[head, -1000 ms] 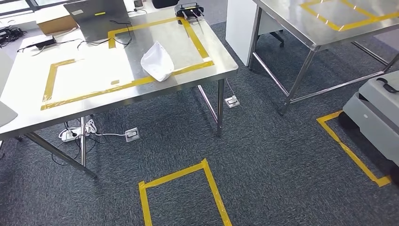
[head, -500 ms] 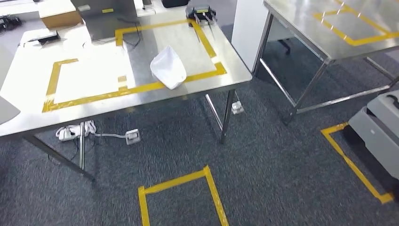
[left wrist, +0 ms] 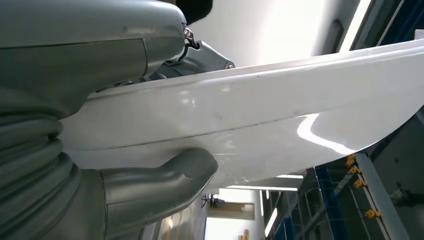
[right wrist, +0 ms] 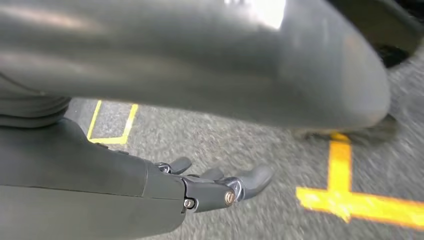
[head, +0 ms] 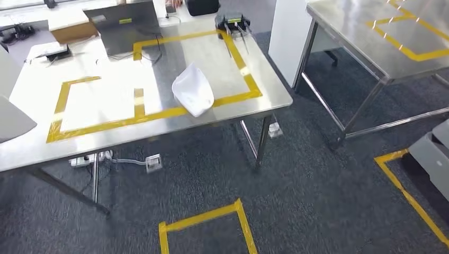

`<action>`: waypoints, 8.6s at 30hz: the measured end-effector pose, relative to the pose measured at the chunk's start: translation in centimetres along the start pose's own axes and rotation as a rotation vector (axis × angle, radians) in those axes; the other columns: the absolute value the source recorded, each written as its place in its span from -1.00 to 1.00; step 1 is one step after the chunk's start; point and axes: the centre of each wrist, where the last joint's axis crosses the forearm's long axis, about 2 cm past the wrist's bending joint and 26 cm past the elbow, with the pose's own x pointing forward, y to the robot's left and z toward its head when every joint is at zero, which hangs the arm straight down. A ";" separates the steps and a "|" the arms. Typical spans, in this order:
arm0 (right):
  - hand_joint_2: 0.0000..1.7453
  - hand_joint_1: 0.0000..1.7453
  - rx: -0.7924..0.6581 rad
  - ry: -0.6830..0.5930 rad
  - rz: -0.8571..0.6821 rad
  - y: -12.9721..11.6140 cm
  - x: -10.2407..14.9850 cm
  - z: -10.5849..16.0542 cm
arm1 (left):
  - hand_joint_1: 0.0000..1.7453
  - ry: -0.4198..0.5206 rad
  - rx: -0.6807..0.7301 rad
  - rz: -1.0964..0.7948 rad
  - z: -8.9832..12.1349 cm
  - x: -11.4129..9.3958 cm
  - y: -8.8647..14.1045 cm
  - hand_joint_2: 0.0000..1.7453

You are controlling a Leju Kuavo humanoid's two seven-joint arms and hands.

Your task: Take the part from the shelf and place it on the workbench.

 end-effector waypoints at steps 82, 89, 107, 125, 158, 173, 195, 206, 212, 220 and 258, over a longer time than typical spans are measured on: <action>-1.00 -1.00 0.005 0.037 0.032 0.3 -0.4 0.0 | -1.00 0.495 -0.011 -1.400 2.7 -19.4 -7.8 -1.00; -1.00 -1.00 0.009 0.032 0.026 0.5 -0.3 0.0 | -1.00 0.309 0.119 -1.402 2.8 -17.5 -9.3 -1.00; -1.00 -1.00 0.012 0.019 0.006 0.8 -0.5 -0.1 | -1.00 -0.269 0.215 -1.410 3.2 -10.8 -15.3 -1.00; -1.00 -1.00 0.010 0.025 0.025 0.6 -0.4 0.0 | -1.00 -0.365 0.239 -1.483 6.7 -8.7 -20.2 -1.00; -1.00 -1.00 -0.022 0.187 0.096 -0.9 0.1 0.1 | -1.00 2.372 0.522 -0.573 41.0 -16.8 -20.0 -1.00; -1.00 -1.00 -0.035 0.039 0.129 -2.0 0.7 0.2 | -1.00 2.099 0.407 -0.640 39.0 -18.1 -19.4 -1.00; -1.00 -1.00 -0.035 0.168 0.039 -1.6 0.6 0.2 | -1.00 2.273 0.347 -0.615 40.4 -17.9 -21.4 -1.00; -1.00 -1.00 -0.029 0.038 0.065 -1.8 0.6 0.2 | -1.00 2.225 0.291 -0.613 38.9 -19.0 -21.4 -1.00; -1.00 -1.00 -0.029 0.051 0.075 -1.8 0.8 0.2 | -1.00 2.223 0.279 -0.615 38.8 -19.2 -21.6 -1.00; -1.00 -1.00 -0.029 0.113 0.064 -1.7 1.0 0.2 | -1.00 2.250 0.277 -0.612 39.2 -18.9 -21.7 -1.00; -1.00 -1.00 -0.044 0.109 0.037 -3.1 -2.6 0.9 | -1.00 2.142 0.407 -0.413 40.3 -17.9 -21.6 -1.00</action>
